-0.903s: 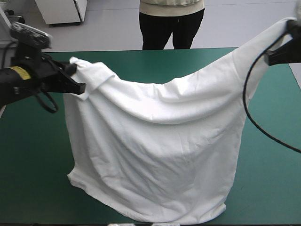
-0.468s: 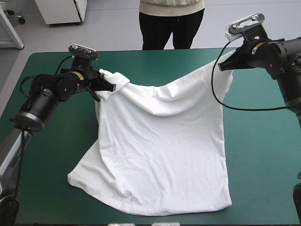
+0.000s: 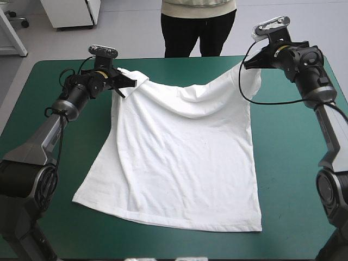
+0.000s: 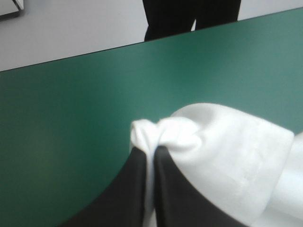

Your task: Fold the cloth

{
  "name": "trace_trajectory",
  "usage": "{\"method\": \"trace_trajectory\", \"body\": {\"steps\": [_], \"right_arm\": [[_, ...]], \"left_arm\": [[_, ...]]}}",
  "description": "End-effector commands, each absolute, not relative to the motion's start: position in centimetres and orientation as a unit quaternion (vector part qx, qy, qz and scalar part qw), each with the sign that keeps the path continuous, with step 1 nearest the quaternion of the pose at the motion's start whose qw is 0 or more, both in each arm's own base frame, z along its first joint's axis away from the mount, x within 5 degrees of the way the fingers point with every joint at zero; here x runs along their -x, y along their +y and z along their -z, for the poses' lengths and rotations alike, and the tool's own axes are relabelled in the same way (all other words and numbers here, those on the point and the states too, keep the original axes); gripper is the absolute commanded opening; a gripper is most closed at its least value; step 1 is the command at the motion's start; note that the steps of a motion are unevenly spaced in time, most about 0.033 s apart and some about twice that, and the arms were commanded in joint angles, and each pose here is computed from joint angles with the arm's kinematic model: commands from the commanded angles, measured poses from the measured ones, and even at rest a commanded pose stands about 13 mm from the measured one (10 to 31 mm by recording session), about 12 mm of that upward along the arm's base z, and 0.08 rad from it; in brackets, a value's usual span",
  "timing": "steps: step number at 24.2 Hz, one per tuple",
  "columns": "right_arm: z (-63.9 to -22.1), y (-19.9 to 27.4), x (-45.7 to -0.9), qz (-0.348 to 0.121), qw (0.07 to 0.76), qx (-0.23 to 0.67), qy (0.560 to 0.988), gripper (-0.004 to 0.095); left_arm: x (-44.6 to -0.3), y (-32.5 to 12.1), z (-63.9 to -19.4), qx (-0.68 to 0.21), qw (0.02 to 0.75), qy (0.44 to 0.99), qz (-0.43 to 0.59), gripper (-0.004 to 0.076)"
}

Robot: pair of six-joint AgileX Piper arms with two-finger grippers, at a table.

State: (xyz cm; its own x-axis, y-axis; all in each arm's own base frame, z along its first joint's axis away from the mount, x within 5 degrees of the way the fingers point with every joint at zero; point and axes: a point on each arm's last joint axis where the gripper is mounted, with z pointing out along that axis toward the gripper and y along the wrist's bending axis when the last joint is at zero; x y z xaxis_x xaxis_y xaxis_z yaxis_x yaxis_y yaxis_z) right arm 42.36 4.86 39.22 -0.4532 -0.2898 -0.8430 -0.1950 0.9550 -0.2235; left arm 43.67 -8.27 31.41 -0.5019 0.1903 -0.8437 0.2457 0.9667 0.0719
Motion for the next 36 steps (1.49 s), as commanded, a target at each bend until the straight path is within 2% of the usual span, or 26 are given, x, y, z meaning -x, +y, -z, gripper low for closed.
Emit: {"method": "trace_trajectory", "body": {"steps": [1, 7, 10, 12, 14, 17, 19, 20, 21, 22, 26, 29, 32, 36], "right_arm": [[-39.9, 3.1, -43.9, 0.03, 0.554, 0.107, 0.825, -0.0017], [-34.5, 3.0, -46.6, -0.007, 0.496, 0.111, 0.861, -0.0017], [-33.2, 3.3, -47.0, -0.024, 0.476, 0.113, 0.872, -0.0007], [-33.0, 3.5, -47.0, -0.036, 0.47, 0.112, 0.875, 0.004], [-33.0, 3.6, -46.9, -0.043, 0.47, 0.113, 0.874, 0.0147], [-33.6, 3.7, -46.6, -0.049, 0.474, 0.112, 0.872, 0.036], [-34.2, 3.7, -46.2, -0.051, 0.473, 0.111, 0.872, 0.0501], [-35.2, 3.7, -45.6, -0.053, 0.478, 0.111, 0.87, 0.0551], [-36.0, 3.7, -45.1, -0.054, 0.482, 0.111, 0.867, 0.0555], [-37.6, 3.7, -44.1, -0.055, 0.492, 0.111, 0.862, 0.0554], [-44.0, 3.6, -38.8, -0.066, 0.524, 0.11, 0.842, 0.0554], [-46.9, 3.7, -33.9, -0.087, 0.49, 0.116, 0.86, 0.0554], [-47.5, 3.8, -30.1, -0.098, 0.445, 0.122, 0.882, 0.0554], [-46.4, 3.5, -25.6, -0.104, 0.428, 0.113, 0.891, 0.0554]], "left_arm": [[-44.9, -7.4, -34.9, -0.099, 0.559, 0.823, 0.033, -0.0009], [-46.8, -7.6, -32.1, -0.099, 0.543, 0.833, 0.032, -0.0009], [-47.3, -7.7, -30.6, -0.099, 0.527, 0.844, 0.032, -0.0009], [-47.5, -7.8, -30.1, -0.1, 0.52, 0.848, 0.032, -0.0007], [-47.5, -7.8, -30.0, -0.1, 0.518, 0.849, 0.032, 0.0021], [-47.5, -7.8, -30.1, -0.1, 0.517, 0.849, 0.032, 0.015], [-47.0, -7.7, -30.8, -0.102, 0.516, 0.85, 0.031, 0.0277], [-46.4, -7.6, -31.9, -0.103, 0.518, 0.849, 0.031, 0.0381], [-46.0, -7.5, -32.8, -0.104, 0.521, 0.847, 0.029, 0.0421], [-44.9, -7.2, -34.7, -0.11, 0.529, 0.841, 0.022, 0.0444], [-39.4, -6.2, -41.6, -0.115, 0.546, 0.83, 0.01, 0.0441], [-34.5, -5.4, -44.1, -0.124, 0.487, 0.864, 0.009, 0.0441], [-29.6, -4.7, -44.0, -0.131, 0.449, 0.884, 0.004, 0.044], [-23.6, -3.1, -39.9, -0.085, 0.395, 0.915, -0.013, 0.0441]]}}
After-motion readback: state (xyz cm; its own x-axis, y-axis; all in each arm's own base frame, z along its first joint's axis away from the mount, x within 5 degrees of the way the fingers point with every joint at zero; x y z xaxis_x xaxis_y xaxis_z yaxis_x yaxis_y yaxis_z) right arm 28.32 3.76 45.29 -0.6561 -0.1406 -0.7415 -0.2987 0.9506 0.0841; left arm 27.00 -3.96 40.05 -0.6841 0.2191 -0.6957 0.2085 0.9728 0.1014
